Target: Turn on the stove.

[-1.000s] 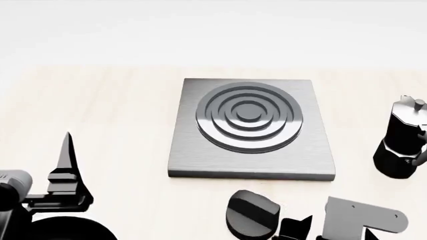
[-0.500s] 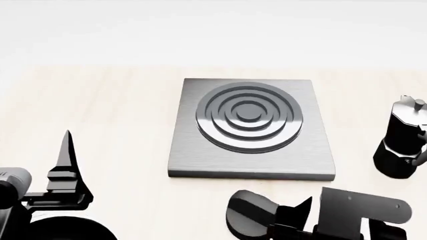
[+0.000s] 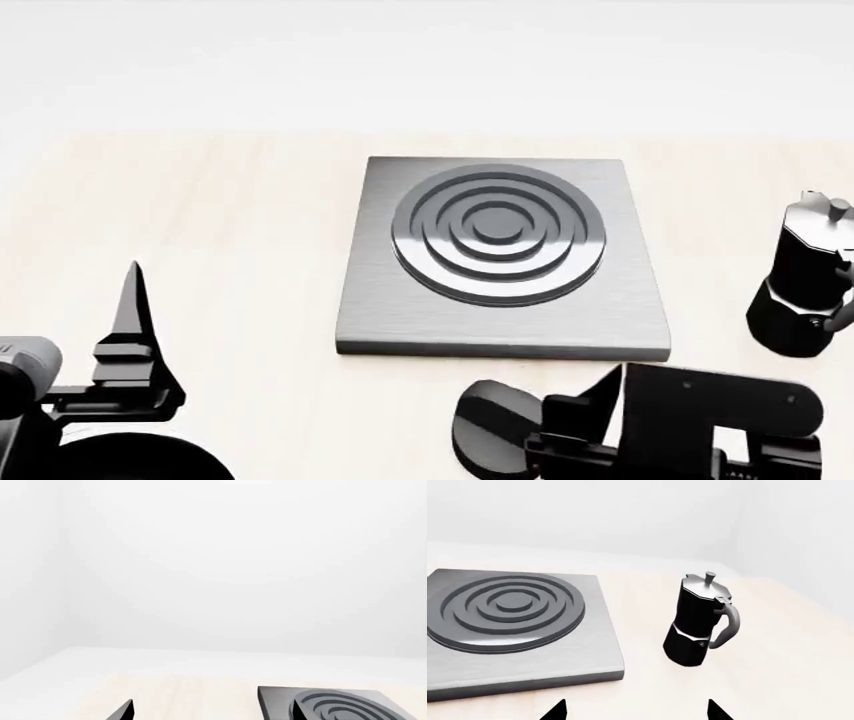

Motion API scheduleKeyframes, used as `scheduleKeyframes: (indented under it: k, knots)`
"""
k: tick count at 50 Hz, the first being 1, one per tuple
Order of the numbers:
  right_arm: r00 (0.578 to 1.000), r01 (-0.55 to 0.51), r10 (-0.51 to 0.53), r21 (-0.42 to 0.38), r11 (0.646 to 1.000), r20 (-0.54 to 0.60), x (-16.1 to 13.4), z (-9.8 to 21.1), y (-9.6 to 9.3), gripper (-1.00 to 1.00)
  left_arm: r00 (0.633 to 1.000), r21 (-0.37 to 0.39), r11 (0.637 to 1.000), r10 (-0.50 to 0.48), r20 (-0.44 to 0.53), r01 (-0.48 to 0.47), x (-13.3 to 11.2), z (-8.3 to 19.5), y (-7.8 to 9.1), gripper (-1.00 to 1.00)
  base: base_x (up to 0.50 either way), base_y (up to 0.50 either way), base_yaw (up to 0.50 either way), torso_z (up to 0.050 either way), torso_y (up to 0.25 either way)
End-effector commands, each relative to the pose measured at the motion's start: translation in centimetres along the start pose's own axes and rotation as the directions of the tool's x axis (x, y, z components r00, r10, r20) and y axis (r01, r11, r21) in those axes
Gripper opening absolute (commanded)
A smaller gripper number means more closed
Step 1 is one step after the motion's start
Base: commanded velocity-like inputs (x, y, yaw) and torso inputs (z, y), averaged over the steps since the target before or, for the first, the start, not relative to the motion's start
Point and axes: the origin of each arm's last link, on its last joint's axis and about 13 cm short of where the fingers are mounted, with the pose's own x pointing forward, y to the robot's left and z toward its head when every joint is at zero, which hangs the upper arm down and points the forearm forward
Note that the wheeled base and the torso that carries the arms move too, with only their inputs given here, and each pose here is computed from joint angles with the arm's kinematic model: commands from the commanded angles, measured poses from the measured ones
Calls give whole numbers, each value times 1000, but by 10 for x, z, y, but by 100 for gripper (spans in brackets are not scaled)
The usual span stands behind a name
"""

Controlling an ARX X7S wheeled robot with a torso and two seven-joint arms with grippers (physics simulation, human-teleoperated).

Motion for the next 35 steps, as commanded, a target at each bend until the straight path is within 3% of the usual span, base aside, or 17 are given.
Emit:
scheduleKeyframes:
  k: [1, 35]
  knots:
    - [999, 0, 1, -25, 1000, 39, -3, 3, 0, 100, 1000, 0, 1000, 1, 0, -1, 0, 0, 1, 100, 0, 0, 0, 0, 0]
    - [992, -3, 8, -40, 999, 125, -11, 16, 5, 100, 1000, 0, 1000, -1, 1, 1, 0, 1, -1, 100, 0, 0, 0, 0, 0]
